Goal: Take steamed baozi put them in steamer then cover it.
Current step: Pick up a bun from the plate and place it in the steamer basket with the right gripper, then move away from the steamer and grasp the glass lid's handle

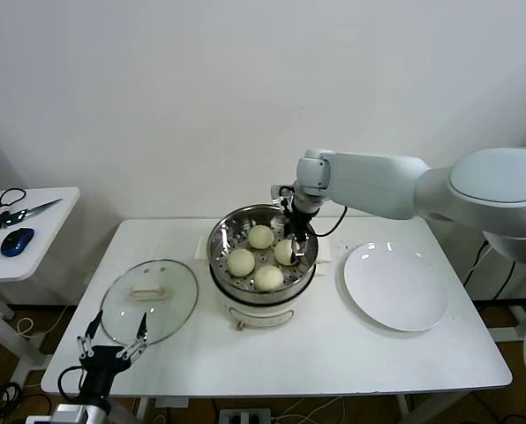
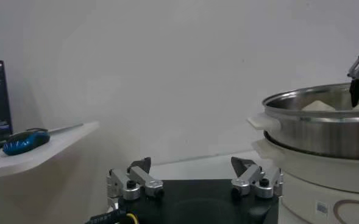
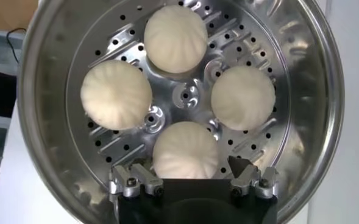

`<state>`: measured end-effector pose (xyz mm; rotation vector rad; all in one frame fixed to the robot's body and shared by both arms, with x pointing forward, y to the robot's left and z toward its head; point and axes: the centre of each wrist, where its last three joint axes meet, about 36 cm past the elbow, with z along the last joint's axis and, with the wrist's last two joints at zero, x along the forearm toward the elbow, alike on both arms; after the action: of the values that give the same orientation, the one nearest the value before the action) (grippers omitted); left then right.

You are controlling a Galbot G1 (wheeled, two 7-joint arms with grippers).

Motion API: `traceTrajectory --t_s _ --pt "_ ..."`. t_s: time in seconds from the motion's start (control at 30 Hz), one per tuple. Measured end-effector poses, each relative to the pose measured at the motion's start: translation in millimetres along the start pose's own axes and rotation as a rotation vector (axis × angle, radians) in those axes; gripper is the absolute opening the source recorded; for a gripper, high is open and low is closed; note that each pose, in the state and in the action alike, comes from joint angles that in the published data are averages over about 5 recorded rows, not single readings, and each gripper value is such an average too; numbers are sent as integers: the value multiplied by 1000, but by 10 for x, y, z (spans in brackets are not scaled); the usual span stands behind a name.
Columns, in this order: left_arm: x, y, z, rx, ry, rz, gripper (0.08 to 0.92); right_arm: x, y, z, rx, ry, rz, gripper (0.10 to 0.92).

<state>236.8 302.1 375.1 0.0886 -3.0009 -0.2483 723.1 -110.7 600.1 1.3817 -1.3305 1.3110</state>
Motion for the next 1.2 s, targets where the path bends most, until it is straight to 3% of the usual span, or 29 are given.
traceTrajectory --t_s 0.37,0.6,0.93,1.2 --pt "-23 44 -19 -3 -7 -10 823 596 -29 268 -13 -94 42 823" --pt "-34 40 -74 -12 -18 -11 823 819 134 838 -25 -254 196 823" --pt "-27 24 -133 -29 -23 -21 823 318 792 1714 -156 -617 535 823" --pt "-11 9 -180 -58 -27 -33 823 -223 1373 1962 -345 -883 764 823"
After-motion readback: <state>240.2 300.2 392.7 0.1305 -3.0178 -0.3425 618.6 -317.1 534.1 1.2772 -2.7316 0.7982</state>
